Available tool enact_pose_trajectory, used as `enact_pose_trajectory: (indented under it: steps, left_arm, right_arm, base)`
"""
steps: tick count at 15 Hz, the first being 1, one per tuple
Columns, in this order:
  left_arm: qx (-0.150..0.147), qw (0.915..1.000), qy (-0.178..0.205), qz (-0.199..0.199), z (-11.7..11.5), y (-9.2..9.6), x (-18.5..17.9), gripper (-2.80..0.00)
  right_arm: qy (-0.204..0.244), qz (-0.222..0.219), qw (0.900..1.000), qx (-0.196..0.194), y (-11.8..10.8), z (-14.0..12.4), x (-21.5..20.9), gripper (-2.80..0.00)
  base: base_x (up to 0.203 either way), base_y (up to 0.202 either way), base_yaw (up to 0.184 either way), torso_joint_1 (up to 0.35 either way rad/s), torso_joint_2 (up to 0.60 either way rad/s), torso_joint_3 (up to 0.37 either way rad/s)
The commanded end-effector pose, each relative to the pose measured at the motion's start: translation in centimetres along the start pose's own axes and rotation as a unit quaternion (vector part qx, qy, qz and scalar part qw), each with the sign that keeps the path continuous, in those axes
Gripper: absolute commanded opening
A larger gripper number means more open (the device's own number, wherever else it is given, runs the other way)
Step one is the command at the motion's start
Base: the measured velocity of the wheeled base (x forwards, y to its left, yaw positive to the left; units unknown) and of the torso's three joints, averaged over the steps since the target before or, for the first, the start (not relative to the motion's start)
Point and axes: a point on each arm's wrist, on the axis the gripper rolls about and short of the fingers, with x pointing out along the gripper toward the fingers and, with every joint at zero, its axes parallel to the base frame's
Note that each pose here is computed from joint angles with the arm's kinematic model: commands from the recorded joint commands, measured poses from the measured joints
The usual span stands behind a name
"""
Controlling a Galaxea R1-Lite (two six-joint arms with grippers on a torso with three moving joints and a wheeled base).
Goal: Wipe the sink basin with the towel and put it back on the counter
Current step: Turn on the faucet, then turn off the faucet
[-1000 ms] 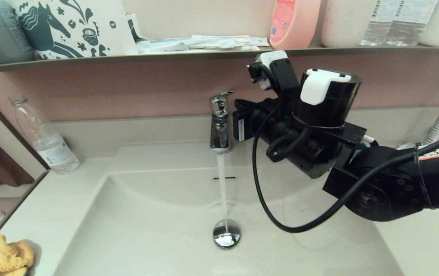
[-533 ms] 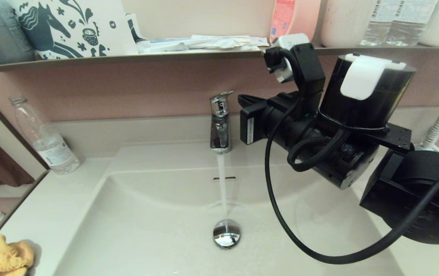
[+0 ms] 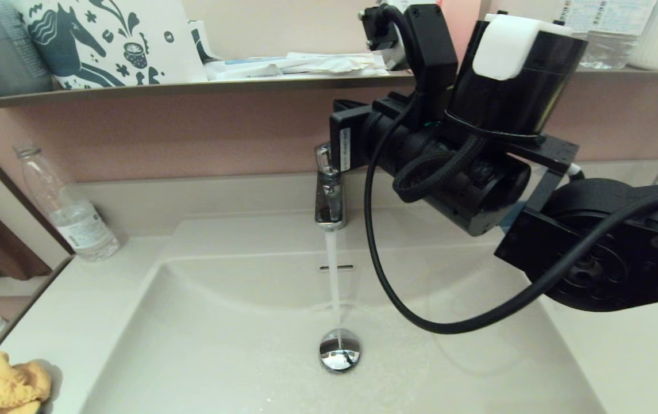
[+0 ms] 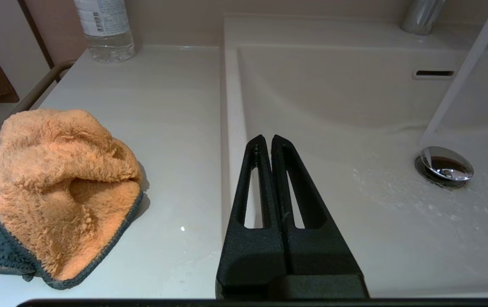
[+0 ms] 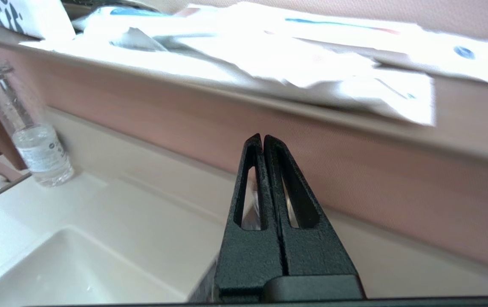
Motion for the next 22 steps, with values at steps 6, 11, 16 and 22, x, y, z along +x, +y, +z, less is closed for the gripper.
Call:
enact_pose_trajectory:
  steps: [6,11,16,22]
  left_arm:
    - [0.000,1.0000,0.000,0.000,0.0,0.0,0.0,-2.80]
    - [0.000,1.0000,0.000,0.000,0.0,0.0,0.0,-2.80]
    - [0.000,1.0000,0.000,0.000,0.0,0.0,0.0,-2.80]
    - [0.000,1.0000,0.000,0.000,0.0,0.0,0.0,-2.80]
  right_arm:
    - [0.023,-0.005,1.000,-0.019,0.3,-1.7,2.4,-2.80]
    - [0.022,-0.023,0.999,-0.026,-1.0,-1.8,2.8,-2.80]
    - [0.038,-0.026,0.998,-0.030,-0.9,-2.7,2.6,-2.80]
    - [0.060,-0.021,0.997,-0.036,-1.1,-2.8,0.5,-2.80]
  base:
    - [0.000,0.000,0.000,0.000,0.00,0.000]
    - [0.000,0.000,0.000,0.000,0.00,0.000]
    - [0.000,0.000,0.000,0.000,0.00,0.000]
    - [0.000,0.000,0.000,0.000,0.00,0.000]
